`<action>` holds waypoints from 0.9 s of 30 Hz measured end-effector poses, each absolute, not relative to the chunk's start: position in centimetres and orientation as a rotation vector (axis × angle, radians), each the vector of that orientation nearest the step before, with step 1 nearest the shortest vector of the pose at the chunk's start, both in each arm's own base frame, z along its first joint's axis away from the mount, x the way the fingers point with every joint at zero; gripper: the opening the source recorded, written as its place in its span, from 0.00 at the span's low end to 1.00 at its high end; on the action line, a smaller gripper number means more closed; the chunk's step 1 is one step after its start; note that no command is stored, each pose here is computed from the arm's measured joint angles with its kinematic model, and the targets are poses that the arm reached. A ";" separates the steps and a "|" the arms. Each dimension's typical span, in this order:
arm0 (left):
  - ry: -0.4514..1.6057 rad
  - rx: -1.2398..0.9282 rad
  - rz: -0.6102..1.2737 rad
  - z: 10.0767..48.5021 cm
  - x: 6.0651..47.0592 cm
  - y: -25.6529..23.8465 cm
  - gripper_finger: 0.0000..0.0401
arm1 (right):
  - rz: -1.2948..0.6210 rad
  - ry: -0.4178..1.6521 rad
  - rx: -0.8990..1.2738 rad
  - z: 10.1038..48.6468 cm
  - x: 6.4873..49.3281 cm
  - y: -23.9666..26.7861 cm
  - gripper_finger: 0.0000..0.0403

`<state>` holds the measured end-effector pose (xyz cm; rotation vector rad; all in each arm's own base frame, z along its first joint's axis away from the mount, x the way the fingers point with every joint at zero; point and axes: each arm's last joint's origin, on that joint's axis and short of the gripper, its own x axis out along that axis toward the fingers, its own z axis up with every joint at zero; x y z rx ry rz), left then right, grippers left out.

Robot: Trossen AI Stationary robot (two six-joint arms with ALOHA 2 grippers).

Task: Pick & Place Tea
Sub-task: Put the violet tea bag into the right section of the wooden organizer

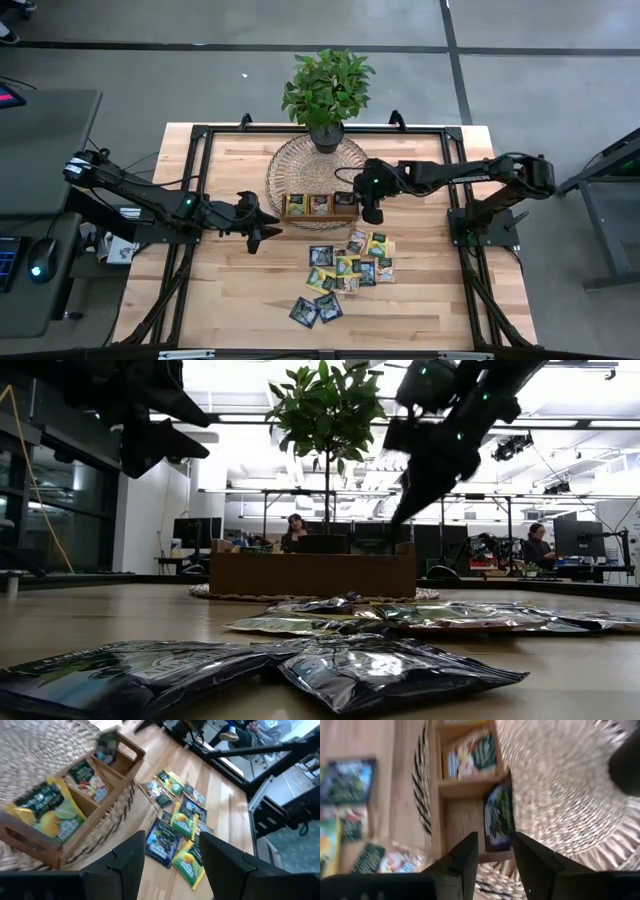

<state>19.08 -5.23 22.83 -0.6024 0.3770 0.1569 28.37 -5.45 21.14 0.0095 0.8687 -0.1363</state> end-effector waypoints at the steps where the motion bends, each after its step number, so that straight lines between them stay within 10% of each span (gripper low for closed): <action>1: 0.379 -0.602 0.154 22.8 19.1 -5.2 0.46 | -0.139 0.850 0.014 21.6 28.2 -5.4 0.31; 18: 0.447 -0.609 0.061 19.3 23.1 -6.9 0.46 | -0.093 0.695 0.117 25.2 27.0 1.9 0.31; 27: 0.443 -0.749 0.025 16.8 25.8 -7.9 0.46 | -0.198 0.731 0.525 22.7 28.6 4.7 0.31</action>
